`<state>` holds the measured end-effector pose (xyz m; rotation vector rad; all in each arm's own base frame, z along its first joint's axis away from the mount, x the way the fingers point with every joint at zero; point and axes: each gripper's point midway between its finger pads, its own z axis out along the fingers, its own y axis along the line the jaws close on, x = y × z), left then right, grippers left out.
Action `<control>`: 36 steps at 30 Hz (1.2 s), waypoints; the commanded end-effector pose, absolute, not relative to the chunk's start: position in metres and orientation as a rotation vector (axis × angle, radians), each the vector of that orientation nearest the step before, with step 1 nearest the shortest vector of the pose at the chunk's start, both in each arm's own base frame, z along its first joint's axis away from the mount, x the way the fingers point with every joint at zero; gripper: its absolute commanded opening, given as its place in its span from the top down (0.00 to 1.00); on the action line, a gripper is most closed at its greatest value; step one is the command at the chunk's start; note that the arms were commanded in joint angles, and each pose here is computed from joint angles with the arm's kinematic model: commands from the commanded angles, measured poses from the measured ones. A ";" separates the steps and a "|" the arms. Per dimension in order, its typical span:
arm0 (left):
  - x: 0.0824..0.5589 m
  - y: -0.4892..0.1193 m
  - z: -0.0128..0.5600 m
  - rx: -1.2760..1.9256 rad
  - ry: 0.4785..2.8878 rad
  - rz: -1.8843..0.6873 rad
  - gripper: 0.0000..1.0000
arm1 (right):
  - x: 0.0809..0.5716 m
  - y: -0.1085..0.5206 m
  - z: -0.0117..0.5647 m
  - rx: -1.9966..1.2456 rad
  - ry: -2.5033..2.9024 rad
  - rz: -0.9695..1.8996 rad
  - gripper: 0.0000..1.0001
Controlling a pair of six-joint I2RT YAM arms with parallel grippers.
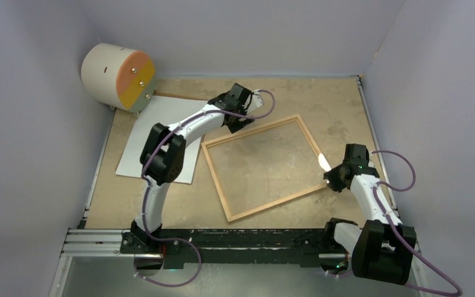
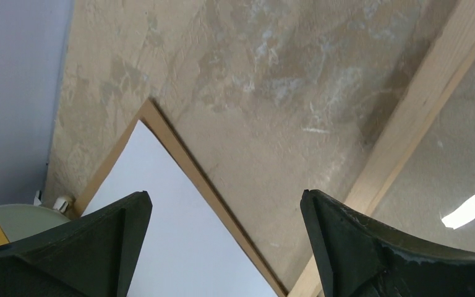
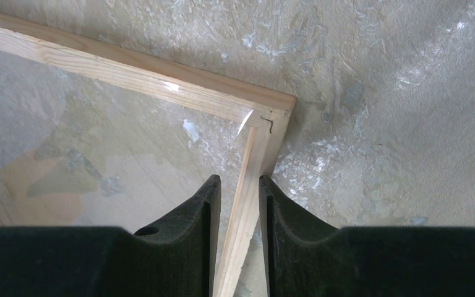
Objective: Put the photo into the frame
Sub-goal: Pick up the photo frame item from the photo frame.
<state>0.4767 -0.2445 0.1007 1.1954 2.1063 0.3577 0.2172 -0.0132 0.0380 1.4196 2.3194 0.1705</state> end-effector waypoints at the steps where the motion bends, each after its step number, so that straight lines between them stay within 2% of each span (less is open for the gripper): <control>1: 0.489 -0.254 0.091 1.163 2.128 0.376 0.00 | 0.217 -0.017 0.031 1.458 2.290 0.153 0.69; 9: 0.496 -0.244 0.063 1.169 2.146 0.465 0.00 | 0.225 -0.014 0.026 1.464 2.275 0.198 0.70; 18: 0.470 -0.238 0.036 1.256 2.212 0.410 0.01 | 0.247 -0.002 0.027 1.433 2.247 0.337 0.70; 30: 0.446 -0.229 0.022 1.334 2.240 0.388 0.02 | 0.282 0.017 0.058 1.305 2.142 0.597 0.69; 36: 0.442 -0.234 0.020 1.356 2.227 0.387 0.02 | 0.288 0.018 0.068 1.271 2.121 0.622 0.69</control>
